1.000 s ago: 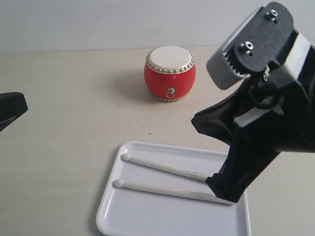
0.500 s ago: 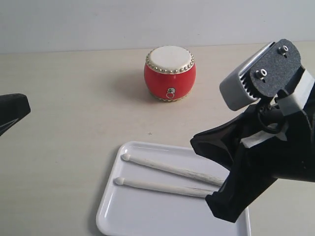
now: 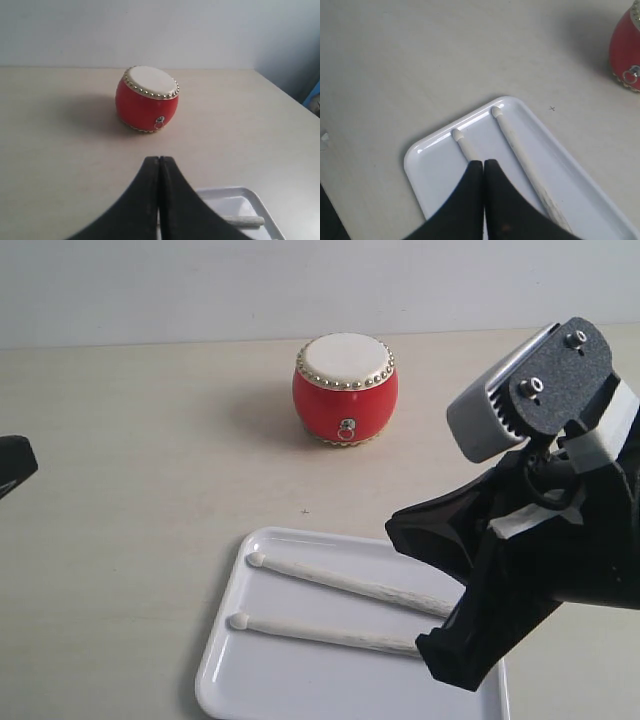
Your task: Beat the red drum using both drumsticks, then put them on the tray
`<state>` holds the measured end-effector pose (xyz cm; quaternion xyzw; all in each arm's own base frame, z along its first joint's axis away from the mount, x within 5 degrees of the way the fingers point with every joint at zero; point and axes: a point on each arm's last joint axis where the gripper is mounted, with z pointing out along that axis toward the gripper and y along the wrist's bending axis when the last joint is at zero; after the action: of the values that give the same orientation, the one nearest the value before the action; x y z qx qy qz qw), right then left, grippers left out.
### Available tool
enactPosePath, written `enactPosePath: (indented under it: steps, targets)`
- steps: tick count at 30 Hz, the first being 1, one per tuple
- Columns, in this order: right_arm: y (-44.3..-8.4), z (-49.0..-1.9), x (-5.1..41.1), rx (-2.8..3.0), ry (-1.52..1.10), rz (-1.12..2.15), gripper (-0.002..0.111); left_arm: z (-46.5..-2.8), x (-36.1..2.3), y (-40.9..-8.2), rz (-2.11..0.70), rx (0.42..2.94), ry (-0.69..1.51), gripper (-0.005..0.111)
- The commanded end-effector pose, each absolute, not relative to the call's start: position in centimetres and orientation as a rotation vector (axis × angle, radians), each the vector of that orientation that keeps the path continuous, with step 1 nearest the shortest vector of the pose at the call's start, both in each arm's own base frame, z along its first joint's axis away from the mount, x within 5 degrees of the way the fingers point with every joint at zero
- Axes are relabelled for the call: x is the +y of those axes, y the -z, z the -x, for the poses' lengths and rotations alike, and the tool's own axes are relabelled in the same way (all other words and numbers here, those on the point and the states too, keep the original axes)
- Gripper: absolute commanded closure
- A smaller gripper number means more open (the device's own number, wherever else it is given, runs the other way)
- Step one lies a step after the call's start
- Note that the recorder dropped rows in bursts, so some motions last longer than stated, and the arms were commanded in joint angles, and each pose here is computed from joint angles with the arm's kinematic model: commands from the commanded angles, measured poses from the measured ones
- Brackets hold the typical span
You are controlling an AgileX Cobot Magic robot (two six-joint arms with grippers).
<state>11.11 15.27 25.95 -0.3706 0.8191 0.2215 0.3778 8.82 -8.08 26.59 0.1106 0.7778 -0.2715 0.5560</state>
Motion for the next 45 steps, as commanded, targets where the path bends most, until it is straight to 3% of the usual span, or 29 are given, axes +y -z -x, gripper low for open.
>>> enactPosePath:
  steps: [1,10,18,21,31,40,45]
  targets:
    - [-26.1,-11.1,15.2,2.077,-0.571,0.937,0.108,-8.9,-6.4,-26.6,-0.15,1.789,0.698,0.107]
    - [-26.2,-11.2,15.2,2.064,-0.577,0.93,0.108,-7.3,-1.8,-25.5,0.06,1.567,0.449,0.107]
    - [-26.2,-11.2,15.3,2.061,-0.578,0.929,0.108,-5.3,-1.6,-22.7,0.062,1.464,0.433,0.107]
    - [-26.2,-11.2,15.3,2.061,-0.577,0.931,0.108,-5.4,-1.7,-21.4,0.069,1.489,0.424,0.107]
    - [-26.2,-11.2,15.2,2.065,-0.577,0.93,0.108,-5.5,-1.4,-21.4,0.099,1.487,0.394,0.107]
    - [-26.2,-11.2,15.2,2.065,-0.577,0.93,0.108,-5.2,-1.3,-22.9,0.091,1.442,0.382,0.107]
    - [-26.2,-11.2,15.2,2.065,-0.577,0.93,0.108,-5.2,-1.7,-21.3,-0.04,1.611,0.287,0.107]
